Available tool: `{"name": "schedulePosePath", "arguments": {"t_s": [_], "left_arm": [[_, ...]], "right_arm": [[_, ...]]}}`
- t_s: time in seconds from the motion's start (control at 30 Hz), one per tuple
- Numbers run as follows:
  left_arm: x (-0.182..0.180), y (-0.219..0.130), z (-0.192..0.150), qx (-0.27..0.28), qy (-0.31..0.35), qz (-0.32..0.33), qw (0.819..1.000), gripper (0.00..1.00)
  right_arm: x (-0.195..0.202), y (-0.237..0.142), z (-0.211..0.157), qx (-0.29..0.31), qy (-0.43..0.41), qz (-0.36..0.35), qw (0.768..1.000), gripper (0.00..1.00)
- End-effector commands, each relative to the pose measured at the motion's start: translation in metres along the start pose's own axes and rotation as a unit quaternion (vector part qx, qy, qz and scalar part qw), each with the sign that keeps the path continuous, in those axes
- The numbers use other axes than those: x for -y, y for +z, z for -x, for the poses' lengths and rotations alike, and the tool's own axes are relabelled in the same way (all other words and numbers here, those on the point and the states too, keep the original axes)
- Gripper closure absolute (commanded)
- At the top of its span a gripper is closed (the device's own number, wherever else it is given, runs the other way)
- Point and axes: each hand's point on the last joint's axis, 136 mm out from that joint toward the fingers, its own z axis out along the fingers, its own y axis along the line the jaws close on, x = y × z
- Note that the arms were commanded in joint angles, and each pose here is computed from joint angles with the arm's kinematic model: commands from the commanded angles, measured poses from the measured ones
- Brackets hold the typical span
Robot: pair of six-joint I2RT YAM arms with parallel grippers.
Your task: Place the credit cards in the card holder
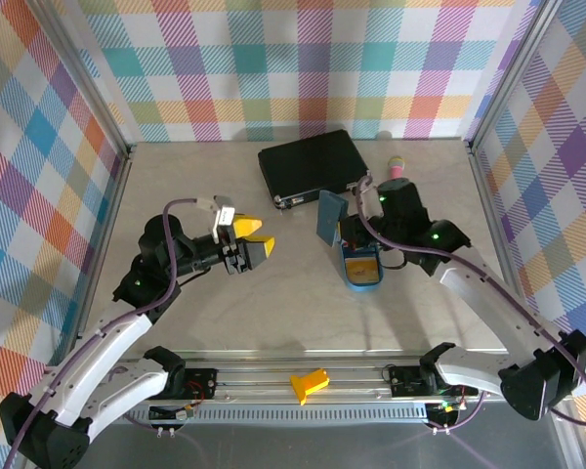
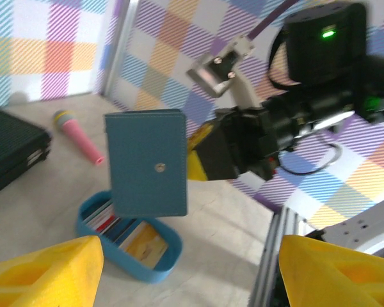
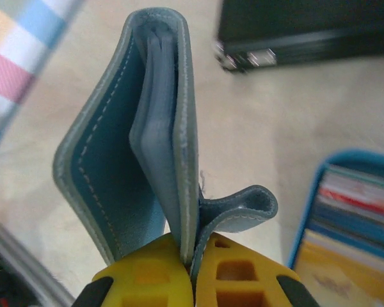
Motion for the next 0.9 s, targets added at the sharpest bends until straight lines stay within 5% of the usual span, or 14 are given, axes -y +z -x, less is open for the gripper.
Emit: {"name": "schedulePosePath", "arguments": {"t_s": [0.0,0.3,0.87], "left_arm": [[-0.030,-0.007,-0.028,-0.030,-0.027,0.077,0.996,0.29],[-0.040,-0.004,-0.049,-0.048,-0.092,0.089,0.991,0.30],[-0.071,-0.010,-0.110,-0.033,-0.202,0.142,0.969,0.35]], "right_arm": [[0.039,-0.003,-0.028,-0.060,0.055,-0.157,0.984,1.00],[0.016,0.019,-0.063,-0.199,0.042,-0.187,0.961,1.00],[-0.018,0.090,-0.107,-0.319,0.067,-0.119,0.938,0.92]]}}
